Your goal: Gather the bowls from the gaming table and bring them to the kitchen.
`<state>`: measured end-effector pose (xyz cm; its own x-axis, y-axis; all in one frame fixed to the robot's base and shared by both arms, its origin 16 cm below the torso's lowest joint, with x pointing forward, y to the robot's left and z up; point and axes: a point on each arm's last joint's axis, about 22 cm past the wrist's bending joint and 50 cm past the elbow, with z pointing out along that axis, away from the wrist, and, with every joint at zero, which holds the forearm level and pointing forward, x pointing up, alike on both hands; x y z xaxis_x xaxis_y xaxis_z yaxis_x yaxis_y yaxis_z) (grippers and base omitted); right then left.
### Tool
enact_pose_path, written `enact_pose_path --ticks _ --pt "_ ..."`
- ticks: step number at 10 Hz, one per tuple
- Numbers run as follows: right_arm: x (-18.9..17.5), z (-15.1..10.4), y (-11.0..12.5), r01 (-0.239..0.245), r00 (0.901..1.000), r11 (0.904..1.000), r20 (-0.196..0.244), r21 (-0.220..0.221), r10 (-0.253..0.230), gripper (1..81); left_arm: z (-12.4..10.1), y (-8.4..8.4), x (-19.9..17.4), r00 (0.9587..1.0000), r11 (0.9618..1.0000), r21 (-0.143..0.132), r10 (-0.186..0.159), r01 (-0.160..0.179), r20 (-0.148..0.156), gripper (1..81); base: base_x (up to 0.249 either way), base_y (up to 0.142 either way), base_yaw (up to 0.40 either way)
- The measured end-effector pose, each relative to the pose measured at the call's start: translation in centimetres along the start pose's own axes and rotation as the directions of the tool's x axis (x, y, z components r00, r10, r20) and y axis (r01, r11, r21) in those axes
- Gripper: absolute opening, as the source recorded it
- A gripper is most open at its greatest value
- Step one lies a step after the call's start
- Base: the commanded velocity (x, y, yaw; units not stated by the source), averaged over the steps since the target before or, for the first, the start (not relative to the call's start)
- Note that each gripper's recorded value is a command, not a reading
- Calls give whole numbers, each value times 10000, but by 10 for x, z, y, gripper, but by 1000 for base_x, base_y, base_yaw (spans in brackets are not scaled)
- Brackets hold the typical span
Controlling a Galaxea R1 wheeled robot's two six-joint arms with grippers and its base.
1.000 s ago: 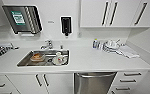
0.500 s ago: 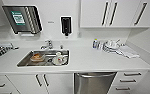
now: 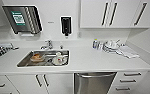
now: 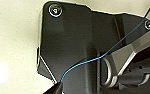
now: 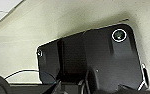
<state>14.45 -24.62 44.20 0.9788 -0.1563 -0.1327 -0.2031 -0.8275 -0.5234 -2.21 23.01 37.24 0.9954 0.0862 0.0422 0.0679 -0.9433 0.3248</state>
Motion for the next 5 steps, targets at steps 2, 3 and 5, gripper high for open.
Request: enact_pose_path --ticks 2,3,5 --pt "-36 0 14 145 9986 9996 -499 -258 -158 811 -2 -5 9 9994 10000 -19 44 -45 -350 811 0 0 0" --pt "-53 0 19 95 9971 9991 -753 -407 -125 811 -3 -7 11 9991 10000 -9 74 -75 -410 811 0 0 0" --pt "-82 11 11 77 9961 9992 -870 -392 -111 811 -4 -10 10 9993 10000 30 83 -82 -361 811 0 0 0"
